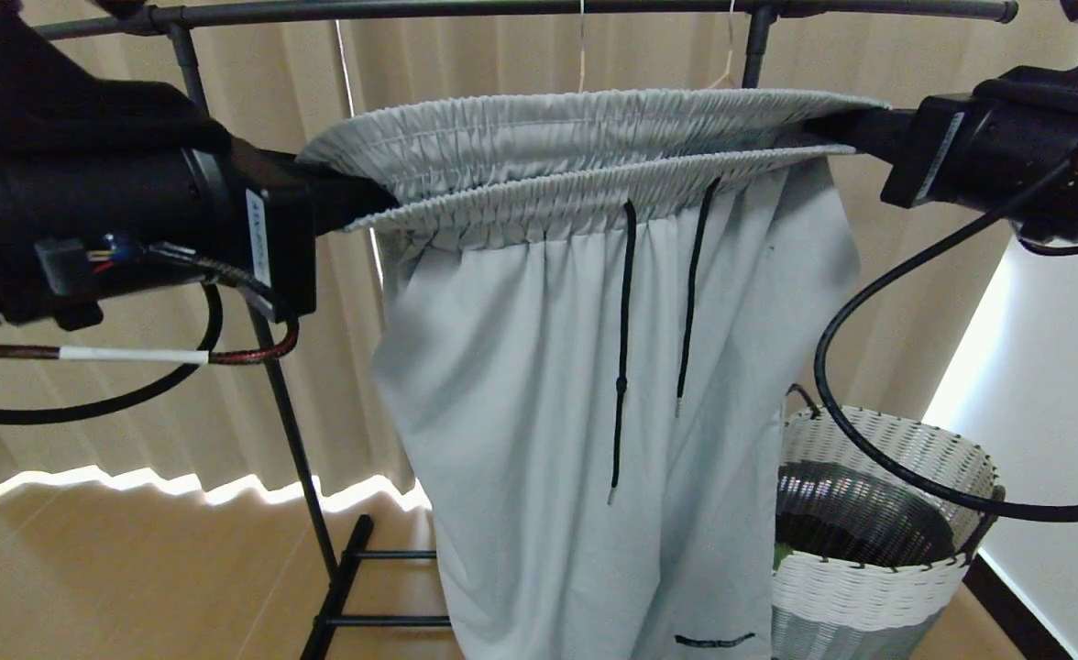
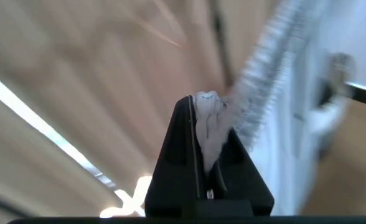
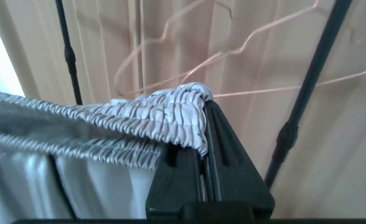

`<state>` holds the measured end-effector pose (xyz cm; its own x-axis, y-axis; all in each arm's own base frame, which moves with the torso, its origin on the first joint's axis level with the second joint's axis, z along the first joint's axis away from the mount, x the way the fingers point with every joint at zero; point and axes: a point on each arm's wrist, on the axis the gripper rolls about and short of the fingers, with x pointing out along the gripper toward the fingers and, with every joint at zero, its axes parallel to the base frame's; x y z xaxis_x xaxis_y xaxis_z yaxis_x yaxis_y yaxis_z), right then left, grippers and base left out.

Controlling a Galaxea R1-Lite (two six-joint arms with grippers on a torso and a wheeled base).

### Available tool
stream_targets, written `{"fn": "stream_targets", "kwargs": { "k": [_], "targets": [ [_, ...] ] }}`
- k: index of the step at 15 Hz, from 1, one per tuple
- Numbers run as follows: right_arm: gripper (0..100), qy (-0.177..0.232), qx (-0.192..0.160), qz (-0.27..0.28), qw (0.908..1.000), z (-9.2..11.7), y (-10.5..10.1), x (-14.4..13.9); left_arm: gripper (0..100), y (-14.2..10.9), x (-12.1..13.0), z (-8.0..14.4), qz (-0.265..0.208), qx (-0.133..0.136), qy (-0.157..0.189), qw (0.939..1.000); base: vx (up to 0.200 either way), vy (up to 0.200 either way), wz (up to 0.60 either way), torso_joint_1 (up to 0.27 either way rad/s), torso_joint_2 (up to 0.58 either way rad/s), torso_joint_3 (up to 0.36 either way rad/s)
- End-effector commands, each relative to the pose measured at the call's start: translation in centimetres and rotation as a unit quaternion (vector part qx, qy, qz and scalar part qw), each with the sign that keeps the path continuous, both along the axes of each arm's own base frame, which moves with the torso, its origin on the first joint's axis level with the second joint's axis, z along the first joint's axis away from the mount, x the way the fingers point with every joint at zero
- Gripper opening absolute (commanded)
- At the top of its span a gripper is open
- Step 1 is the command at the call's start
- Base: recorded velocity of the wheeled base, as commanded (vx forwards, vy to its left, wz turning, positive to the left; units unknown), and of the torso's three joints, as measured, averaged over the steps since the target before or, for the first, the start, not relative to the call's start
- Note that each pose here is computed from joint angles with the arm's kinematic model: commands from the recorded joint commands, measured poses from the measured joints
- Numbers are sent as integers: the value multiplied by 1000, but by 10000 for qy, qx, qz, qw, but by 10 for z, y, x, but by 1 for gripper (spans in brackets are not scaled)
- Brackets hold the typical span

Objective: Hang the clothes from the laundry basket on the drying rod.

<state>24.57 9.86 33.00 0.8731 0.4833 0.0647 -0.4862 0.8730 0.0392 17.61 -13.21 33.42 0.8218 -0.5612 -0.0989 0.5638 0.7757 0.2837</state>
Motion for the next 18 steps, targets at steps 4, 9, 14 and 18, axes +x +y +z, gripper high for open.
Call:
{"fn": "stream_targets", "kwargs": {
  "k": [4, 9, 14, 18],
  "targets": [
    [0, -205, 75, 12, 9998, 20, -19, -48, 0, -23, 43, 22, 887, -140, -231, 9957, 0, 0, 0, 0, 0, 0],
    [0, 386, -268, 48, 9989, -14, -24, -63, 0, -27, 48, 9, 887, -1, -52, 9960, 0, 0, 0, 0, 0, 0],
    [0, 441, -293, 110, 9985, -18, -20, -62, 0, -28, 47, -3, 864, 135, 113, 9961, 0, 0, 0, 0, 0, 0],
    [0, 281, -222, 116, 9993, -6, -18, -57, 0, -28, 45, -3, 843, 112, 108, 9963, 0, 0, 0, 0, 0, 0]
  ]
}}
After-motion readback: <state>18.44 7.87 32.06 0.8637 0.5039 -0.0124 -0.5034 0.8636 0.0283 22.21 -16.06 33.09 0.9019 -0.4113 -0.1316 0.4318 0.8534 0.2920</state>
